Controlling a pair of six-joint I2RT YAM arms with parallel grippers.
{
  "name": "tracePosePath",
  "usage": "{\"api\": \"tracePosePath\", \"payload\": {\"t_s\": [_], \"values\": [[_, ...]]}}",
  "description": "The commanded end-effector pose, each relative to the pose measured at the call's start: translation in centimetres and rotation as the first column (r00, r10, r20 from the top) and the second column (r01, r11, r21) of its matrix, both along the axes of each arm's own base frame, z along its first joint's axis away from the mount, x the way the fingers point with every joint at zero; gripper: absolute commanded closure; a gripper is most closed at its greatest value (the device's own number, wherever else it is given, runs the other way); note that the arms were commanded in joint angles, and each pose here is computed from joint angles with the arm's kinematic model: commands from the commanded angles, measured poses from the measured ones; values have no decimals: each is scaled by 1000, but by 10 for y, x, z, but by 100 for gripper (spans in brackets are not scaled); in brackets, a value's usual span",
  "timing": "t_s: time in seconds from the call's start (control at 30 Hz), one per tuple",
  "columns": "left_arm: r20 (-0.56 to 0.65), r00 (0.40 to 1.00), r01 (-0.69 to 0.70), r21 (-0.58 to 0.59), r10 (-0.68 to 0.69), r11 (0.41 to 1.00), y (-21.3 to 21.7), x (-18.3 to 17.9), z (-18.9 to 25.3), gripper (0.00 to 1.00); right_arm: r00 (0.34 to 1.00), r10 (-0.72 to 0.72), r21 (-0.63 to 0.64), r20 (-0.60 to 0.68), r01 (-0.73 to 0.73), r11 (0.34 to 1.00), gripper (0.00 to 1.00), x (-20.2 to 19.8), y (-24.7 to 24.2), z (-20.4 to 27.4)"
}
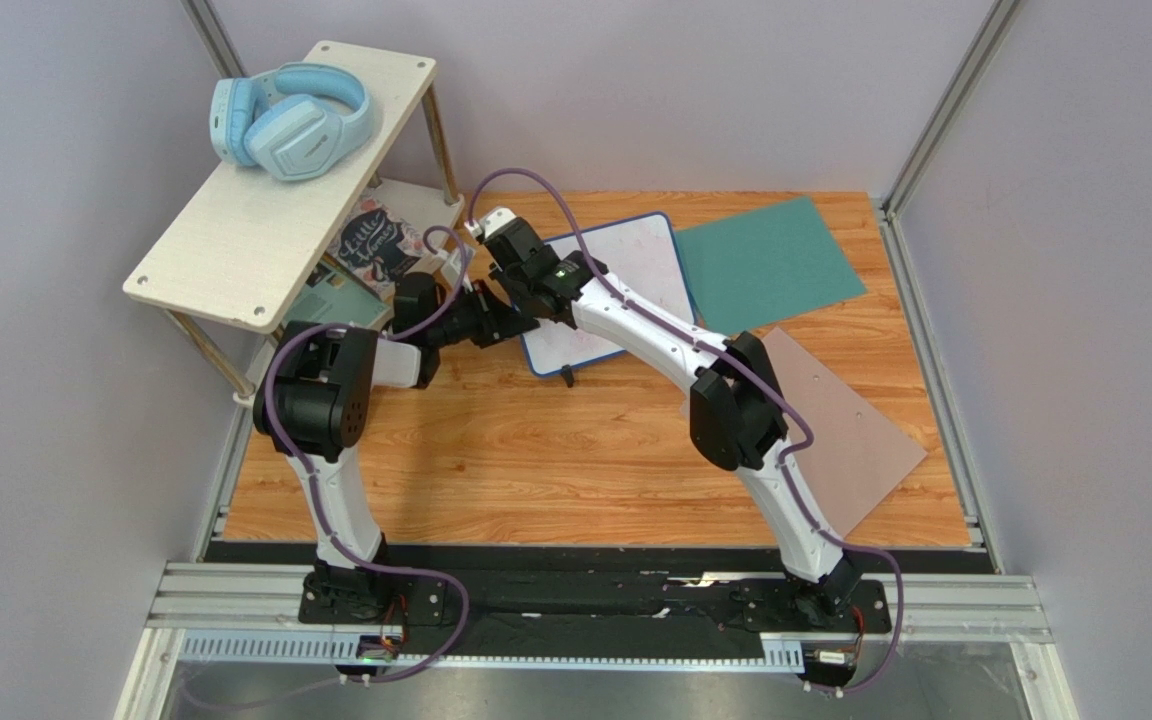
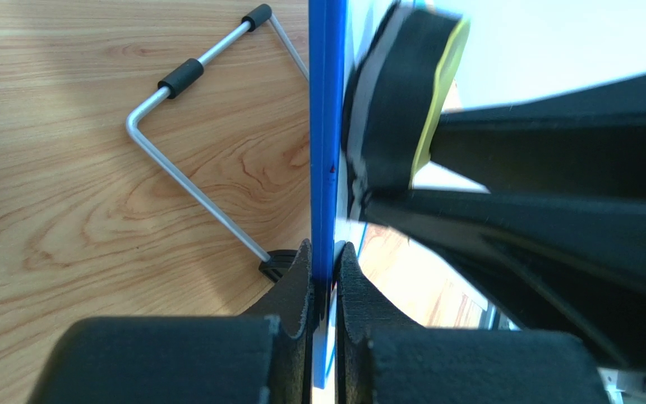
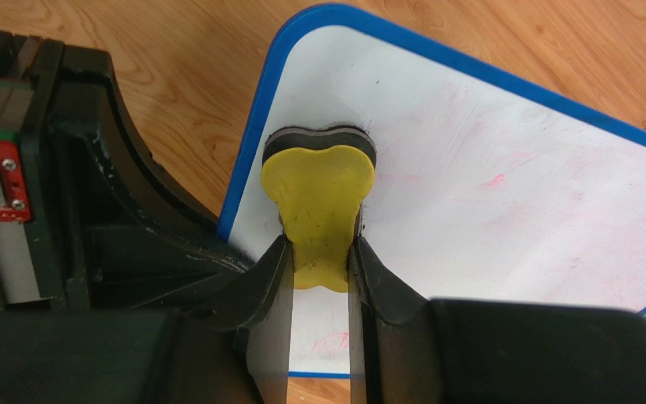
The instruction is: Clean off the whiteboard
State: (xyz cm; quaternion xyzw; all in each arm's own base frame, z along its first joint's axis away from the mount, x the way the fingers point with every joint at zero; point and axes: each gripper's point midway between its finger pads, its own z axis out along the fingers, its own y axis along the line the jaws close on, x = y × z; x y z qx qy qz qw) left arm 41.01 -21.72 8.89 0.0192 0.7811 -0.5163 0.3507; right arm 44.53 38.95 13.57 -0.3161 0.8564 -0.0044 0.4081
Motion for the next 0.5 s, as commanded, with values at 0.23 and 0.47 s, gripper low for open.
{"api": "tracePosePath", "payload": {"t_s": [0.23, 0.47], "values": [[-8, 999, 34, 47, -33, 998, -8, -9, -16, 100, 997, -76, -15, -15, 76, 997, 100, -2, -44, -53], [-5, 999, 32, 48, -32, 998, -7, -9, -15, 100, 987, -156, 21, -40, 157, 987, 100, -20, -66, -73]]}}
